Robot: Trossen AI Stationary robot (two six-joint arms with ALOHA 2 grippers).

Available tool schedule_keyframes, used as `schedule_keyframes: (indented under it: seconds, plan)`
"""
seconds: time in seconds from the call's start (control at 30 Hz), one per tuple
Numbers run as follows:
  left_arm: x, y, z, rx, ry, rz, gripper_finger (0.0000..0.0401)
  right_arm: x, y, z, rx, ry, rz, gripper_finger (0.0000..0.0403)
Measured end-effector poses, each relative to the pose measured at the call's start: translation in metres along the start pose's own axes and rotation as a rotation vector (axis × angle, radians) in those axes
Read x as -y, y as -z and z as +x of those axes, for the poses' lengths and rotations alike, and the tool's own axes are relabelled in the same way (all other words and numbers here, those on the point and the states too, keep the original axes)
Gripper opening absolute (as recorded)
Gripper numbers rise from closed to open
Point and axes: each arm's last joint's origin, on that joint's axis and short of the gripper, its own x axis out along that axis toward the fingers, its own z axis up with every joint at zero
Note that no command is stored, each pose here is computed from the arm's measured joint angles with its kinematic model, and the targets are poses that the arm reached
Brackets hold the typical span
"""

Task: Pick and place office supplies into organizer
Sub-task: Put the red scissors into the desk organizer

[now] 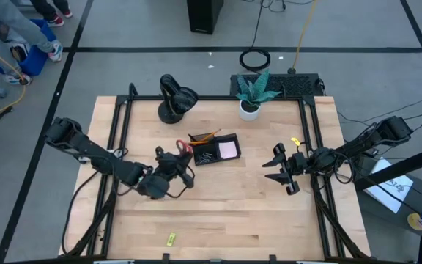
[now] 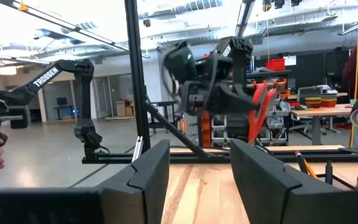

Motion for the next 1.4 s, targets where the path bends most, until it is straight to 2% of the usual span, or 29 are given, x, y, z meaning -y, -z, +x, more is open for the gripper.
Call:
schedule_keyframes:
  seconds: [0.23,0.43,0.77,0.97,1.27,1.4]
  plan:
    - [0.004,-0.028,0.015,0.114,0.042,0.040,0.0012,0.000,0.000,0.000,0.000,0.000,0.000,0.0160]
    - [0.002,-0.046,0.029,0.194,0.135,0.144,0.0028,0.000,0.000,0.000,0.001,0.000,0.000,0.0160]
    - [-0.021,-0.068,0.066,0.290,0.229,0.160,0.0013,0.000,0.000,0.000,0.001,0.000,0.000,0.0160]
    - [-0.034,-0.071,0.083,0.283,0.274,0.177,0.0033,0.000,0.000,0.000,0.001,0.000,0.000,0.0160]
    - [-0.041,-0.061,0.102,0.231,0.241,0.162,0.0018,0.000,0.000,0.000,0.000,0.000,0.000,0.0160]
    - [-0.039,-0.054,0.107,0.215,0.239,0.170,0.0023,0.000,0.001,0.000,-0.009,0.001,-0.001,0.0160]
